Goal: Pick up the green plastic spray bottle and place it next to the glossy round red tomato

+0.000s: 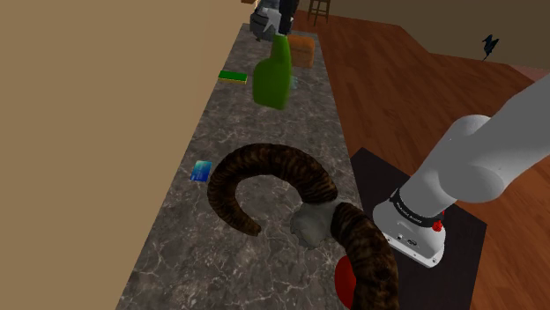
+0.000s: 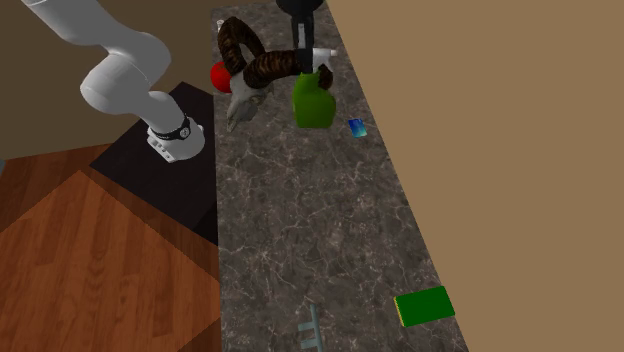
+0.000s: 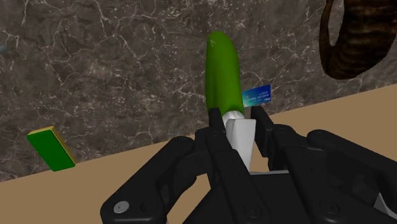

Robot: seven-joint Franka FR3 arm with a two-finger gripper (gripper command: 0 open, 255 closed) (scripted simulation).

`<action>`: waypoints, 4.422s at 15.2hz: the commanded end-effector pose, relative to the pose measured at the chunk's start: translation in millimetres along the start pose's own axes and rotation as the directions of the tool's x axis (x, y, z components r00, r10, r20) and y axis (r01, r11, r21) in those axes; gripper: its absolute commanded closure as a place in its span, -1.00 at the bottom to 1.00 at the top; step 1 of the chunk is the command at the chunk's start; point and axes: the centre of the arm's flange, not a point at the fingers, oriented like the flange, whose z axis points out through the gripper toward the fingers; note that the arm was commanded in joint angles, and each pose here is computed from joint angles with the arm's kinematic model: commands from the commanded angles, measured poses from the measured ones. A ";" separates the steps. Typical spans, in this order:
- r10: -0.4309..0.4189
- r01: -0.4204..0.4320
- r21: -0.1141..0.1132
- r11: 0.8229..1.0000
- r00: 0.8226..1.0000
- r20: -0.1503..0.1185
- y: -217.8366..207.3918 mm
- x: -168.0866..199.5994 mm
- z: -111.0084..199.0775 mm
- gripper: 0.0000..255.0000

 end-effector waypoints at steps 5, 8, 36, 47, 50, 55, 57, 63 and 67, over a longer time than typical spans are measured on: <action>0.001 -0.001 0.000 1.000 1.000 0.000 -68.7 -40.1 -13.6 1.00; 0.001 -0.001 0.000 1.000 1.000 0.000 -103.6 -57.9 -19.5 1.00; 0.001 -0.001 0.000 1.000 1.000 0.000 -429.1 -224.1 -74.7 1.00; 0.001 -0.001 0.000 1.000 1.000 0.000 -557.0 -289.4 -96.4 1.00; 0.001 -0.001 0.000 1.000 1.000 0.000 -573.8 -298.4 -94.0 1.00; 0.001 -0.001 0.000 1.000 1.000 0.000 -572.3 -300.3 -67.7 1.00; 0.001 -0.001 0.000 1.000 1.000 0.000 -571.8 -301.1 -57.2 1.00; 0.001 -0.001 0.000 1.000 1.000 0.000 -570.0 -303.4 -25.7 1.00; 0.001 -0.001 0.000 1.000 1.000 0.000 -568.9 -304.9 -4.6 1.00</action>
